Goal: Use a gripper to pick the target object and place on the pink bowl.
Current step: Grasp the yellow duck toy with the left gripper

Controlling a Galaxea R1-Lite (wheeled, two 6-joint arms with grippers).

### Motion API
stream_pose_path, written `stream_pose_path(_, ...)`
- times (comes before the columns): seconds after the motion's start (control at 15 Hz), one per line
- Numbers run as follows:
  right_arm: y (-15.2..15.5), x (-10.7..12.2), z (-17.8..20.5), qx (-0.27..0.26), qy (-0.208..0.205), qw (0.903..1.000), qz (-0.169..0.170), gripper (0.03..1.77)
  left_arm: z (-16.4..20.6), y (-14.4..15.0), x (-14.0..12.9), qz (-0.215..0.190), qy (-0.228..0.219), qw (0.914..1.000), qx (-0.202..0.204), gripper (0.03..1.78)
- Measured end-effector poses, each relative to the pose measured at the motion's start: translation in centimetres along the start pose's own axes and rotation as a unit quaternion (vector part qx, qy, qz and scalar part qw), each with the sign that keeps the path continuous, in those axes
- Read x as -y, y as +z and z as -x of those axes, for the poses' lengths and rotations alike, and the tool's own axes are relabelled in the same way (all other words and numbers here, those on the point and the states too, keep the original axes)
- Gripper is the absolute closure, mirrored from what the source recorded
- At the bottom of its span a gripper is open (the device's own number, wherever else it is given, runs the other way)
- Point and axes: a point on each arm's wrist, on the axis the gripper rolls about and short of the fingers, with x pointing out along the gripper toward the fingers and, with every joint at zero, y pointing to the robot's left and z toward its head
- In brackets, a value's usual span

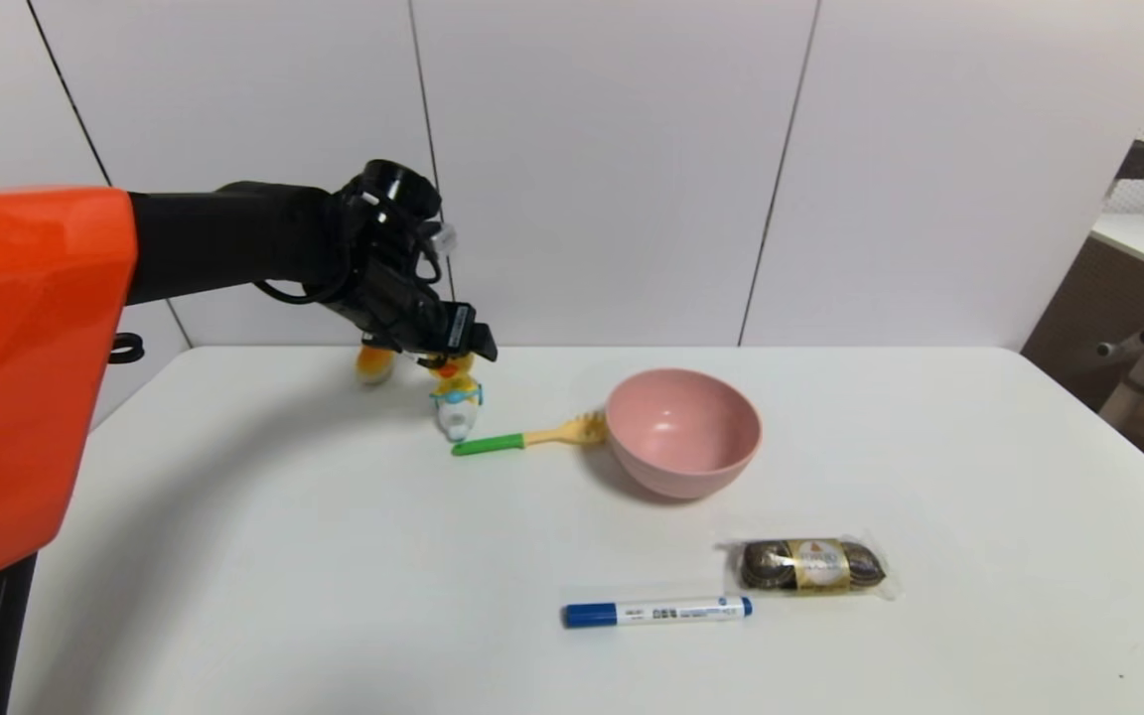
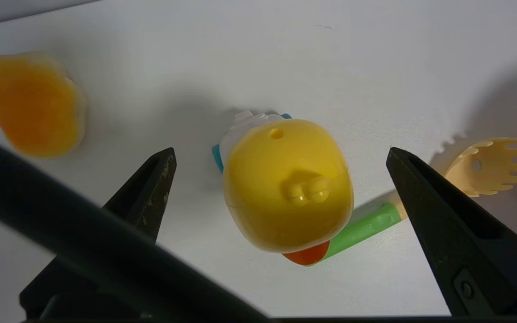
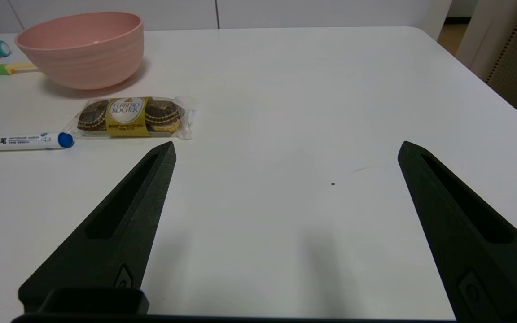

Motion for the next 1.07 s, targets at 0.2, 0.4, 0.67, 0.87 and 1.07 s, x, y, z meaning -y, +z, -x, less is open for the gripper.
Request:
stream_pose_path(0.2, 0.0, 0.0, 0.0, 0.000, 0.000, 1.0000, 0.000, 0.09, -0.1, 0.0, -0.4, -0.005, 0.003, 1.0000, 0.004, 0.12)
stream_pose_path(0.4, 0.0, 0.0, 0.0, 0.000, 0.000, 1.0000, 0.000, 0.09, -0.5, -0.2, -0.5, -0.010, 0.003, 0.9999, 0.009, 0.12)
stream_pose_path(0.67, 0.0, 0.0, 0.0, 0.000, 0.000, 1.0000, 0.000, 0.09, -1.1, -0.8, -0.5, -0.011, 0.003, 0.9999, 0.013, 0.12)
stream_pose_path(0.87, 0.0, 0.0, 0.0, 0.000, 0.000, 1.0000, 0.000, 0.09, -1.3, -1.5, -0.6, -0.011, 0.001, 0.9994, 0.031, 0.12)
stream_pose_path(1.07, 0.0, 0.0, 0.0, 0.000, 0.000, 1.0000, 0.000, 0.09, -1.4, -2.5, -0.6, -0.011, 0.000, 0.9988, 0.047, 0.12)
